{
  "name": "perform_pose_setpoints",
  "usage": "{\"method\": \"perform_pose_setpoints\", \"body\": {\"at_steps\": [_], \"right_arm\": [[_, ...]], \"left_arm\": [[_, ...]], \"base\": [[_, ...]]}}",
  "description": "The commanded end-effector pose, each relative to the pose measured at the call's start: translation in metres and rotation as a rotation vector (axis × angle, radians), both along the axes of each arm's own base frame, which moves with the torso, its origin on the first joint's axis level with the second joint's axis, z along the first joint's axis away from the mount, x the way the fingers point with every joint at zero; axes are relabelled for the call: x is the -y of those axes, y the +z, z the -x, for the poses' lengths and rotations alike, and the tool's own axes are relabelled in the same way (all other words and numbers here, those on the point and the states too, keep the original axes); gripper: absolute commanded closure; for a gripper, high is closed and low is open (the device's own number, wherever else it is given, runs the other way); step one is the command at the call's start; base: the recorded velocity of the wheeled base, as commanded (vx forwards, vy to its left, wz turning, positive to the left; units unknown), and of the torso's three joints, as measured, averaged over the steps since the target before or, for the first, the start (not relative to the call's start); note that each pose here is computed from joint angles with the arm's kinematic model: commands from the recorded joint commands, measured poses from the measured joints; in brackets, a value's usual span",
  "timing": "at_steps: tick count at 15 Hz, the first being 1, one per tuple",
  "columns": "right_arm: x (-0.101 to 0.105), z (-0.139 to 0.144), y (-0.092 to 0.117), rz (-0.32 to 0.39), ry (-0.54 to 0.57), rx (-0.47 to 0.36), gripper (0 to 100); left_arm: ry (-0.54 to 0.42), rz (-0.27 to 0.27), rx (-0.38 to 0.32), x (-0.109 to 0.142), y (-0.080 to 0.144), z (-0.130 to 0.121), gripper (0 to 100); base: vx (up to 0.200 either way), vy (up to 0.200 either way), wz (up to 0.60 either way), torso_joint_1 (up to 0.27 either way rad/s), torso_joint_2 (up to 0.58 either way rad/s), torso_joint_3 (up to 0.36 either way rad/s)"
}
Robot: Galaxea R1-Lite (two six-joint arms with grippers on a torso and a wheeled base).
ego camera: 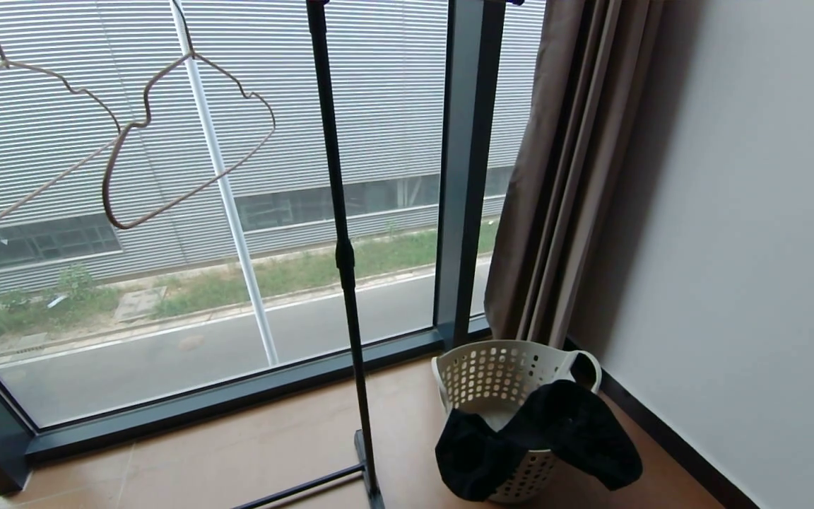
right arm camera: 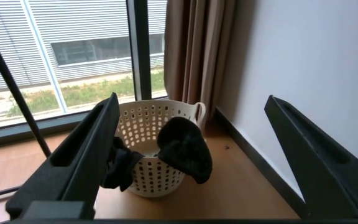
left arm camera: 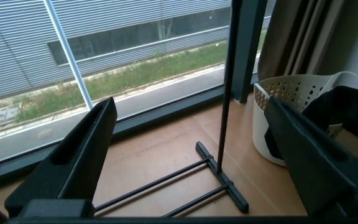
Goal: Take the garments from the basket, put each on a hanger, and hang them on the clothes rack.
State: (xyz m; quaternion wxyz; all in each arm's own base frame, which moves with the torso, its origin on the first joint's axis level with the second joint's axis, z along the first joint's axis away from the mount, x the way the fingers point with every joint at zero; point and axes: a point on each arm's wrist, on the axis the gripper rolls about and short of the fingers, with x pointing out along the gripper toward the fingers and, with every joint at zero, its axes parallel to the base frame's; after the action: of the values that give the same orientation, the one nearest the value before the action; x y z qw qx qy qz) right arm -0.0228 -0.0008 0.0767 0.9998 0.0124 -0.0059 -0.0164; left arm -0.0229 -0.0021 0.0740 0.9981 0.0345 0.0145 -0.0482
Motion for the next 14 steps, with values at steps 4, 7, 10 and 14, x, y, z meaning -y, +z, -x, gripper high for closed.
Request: {"method": "perform_pose_setpoints", "body": {"at_steps": [4, 7, 10, 14], "right_arm": [[0.0000, -0.0001, 0.0001, 0.000, 0.001, -0.001, 0], [0.0000, -0.0001, 0.0001, 0.000, 0.001, -0.001, 0], [0.0000, -0.0001, 0.0001, 0.000, 0.001, -0.001, 0], [0.0000, -0.0001, 0.0001, -0.001, 0.001, -0.001, 0]], "left_arm": [[0.000, 0.000, -0.001, 0.0000, 0.0000, -0.0001, 0], [0.000, 0.000, -0.001, 0.0000, 0.0000, -0.0001, 0], [0.000, 0.000, -0.001, 0.0000, 0.0000, -0.0001, 0], [0.000, 0.000, 0.000, 0.0000, 0.0000, 0.0000, 0]], "base": [[0.050, -0.200, 0.00, 0.001, 0.00, -0.004], [0.200, -0.200, 0.00, 0.001, 0.00, 0.004], [0.133, -0.200, 0.00, 0.002, 0.00, 0.002], [0.000, -0.100, 0.00, 0.007, 0.00, 0.002]]}}
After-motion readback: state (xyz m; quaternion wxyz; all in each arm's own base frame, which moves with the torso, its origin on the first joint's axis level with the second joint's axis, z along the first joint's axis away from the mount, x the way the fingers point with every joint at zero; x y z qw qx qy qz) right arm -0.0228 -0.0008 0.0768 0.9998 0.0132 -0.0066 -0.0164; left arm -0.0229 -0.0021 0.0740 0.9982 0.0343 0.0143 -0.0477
